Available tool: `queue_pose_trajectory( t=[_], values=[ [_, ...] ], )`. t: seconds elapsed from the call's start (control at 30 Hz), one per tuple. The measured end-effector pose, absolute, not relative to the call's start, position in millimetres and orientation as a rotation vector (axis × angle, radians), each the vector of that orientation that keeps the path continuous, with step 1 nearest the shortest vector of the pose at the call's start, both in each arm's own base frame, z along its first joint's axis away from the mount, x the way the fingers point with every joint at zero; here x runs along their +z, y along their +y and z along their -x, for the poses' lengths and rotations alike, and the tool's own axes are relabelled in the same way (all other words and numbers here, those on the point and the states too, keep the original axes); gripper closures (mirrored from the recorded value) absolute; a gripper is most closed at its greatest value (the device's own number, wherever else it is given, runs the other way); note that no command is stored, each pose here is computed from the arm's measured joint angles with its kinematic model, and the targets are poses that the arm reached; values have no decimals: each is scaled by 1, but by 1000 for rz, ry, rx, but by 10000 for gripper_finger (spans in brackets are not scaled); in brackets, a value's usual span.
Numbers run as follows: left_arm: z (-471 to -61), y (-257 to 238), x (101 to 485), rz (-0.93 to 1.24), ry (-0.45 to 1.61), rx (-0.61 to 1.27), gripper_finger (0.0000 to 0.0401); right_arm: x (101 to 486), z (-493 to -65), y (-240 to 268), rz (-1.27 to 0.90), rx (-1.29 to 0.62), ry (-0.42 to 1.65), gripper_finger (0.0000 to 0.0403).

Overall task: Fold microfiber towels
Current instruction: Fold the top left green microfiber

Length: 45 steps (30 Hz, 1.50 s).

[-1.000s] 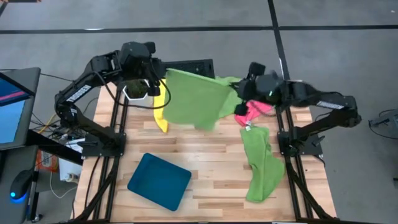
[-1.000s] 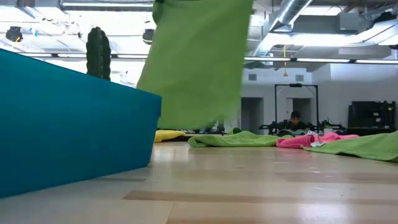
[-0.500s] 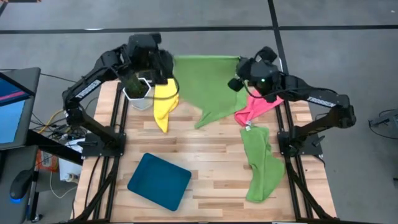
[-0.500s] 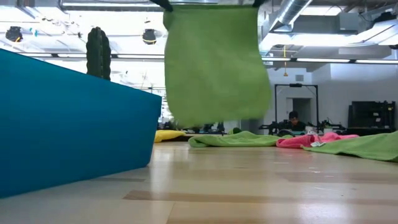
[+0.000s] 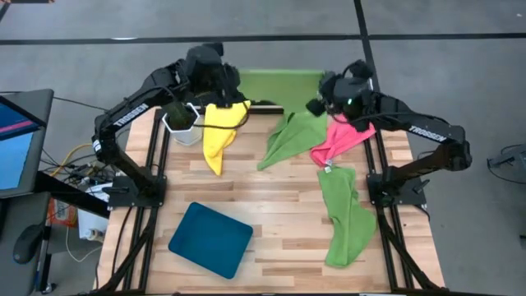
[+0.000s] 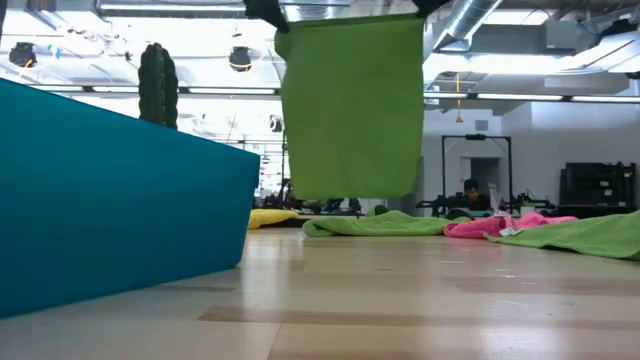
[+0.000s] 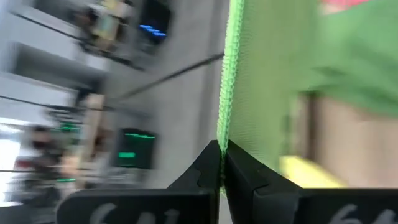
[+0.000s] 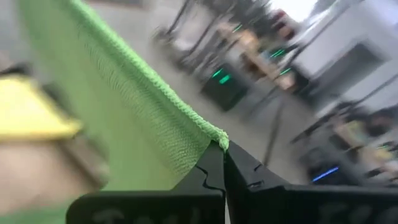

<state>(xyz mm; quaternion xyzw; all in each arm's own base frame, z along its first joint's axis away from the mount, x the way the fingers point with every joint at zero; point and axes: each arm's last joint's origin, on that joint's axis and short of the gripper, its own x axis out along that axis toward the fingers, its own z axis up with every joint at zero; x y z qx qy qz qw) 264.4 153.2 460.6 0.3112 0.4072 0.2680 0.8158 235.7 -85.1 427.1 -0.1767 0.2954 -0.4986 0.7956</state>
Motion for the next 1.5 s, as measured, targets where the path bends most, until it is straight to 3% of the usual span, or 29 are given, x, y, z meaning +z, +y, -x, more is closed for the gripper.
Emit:
queue_pose_trajectory(
  t=[0.2,0.33,0.53,0.77,0.97,1.5],
  values=[
    [-258,111,431,-138,973,110,401,380,-235,-32,112,-849,783,384],
    [-270,76,400,-49,1094,-93,401,343,-238,15,43,-727,803,385],
    [-289,32,327,-100,1265,-62,401,299,-236,68,-69,-615,718,386],
    [-291,-15,253,-37,1305,-39,401,285,-230,97,-149,-519,679,387],
    [-288,-32,246,13,1292,20,401,283,-231,97,-214,-444,744,386],
    [-289,-35,249,-75,1260,-60,401,253,-223,101,-380,-453,818,381]
  ],
)
